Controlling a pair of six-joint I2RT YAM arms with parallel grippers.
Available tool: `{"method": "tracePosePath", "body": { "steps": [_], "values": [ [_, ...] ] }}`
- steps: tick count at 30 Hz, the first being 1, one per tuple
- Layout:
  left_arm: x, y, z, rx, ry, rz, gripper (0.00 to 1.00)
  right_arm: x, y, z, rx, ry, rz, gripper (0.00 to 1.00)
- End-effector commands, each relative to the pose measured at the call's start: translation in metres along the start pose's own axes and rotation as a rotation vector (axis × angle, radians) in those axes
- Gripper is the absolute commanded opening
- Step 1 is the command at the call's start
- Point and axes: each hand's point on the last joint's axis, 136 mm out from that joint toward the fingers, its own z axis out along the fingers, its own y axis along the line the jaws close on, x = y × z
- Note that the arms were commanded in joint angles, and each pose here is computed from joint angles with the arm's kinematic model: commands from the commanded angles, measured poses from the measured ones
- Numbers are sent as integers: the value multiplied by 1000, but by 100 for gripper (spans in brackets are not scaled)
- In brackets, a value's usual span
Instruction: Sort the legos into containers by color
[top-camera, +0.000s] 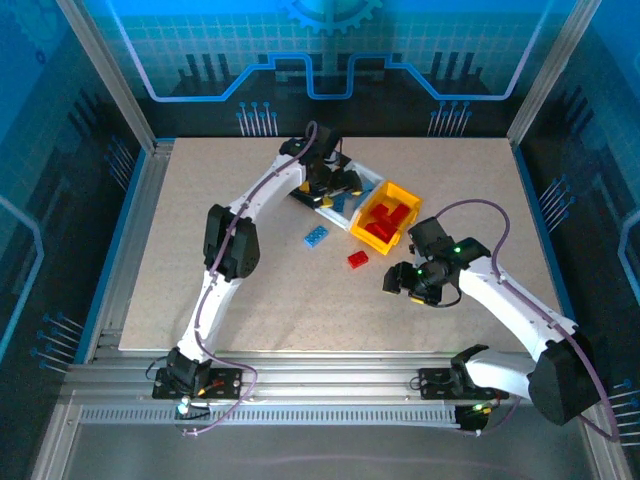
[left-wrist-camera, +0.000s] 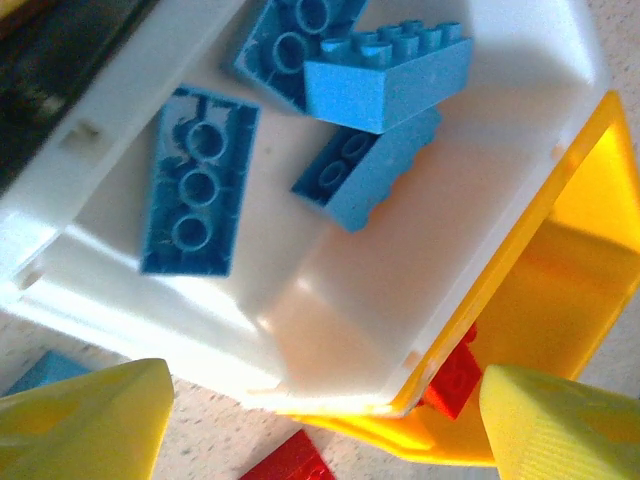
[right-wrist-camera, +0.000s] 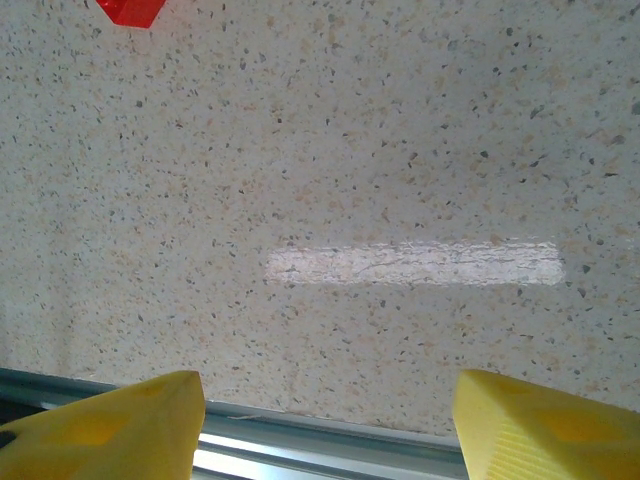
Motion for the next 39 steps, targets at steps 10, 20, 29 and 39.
{"method": "tracePosePath", "body": {
  "steps": [10, 20, 29, 39],
  "values": [
    [73, 72, -38, -256, 100, 461, 84, 5, 5, 1, -13, 2, 19, 68],
    [76, 98, -1, -316, 117, 667, 85, 7, 10, -1, -6, 15, 2, 68],
    [73, 110, 22, -338, 137, 690, 84, 10, 6, -3, 20, 26, -2, 68],
    [65, 115, 42, -351, 138, 681, 81, 4, 14, -9, 21, 28, -13, 68]
  ]
}}
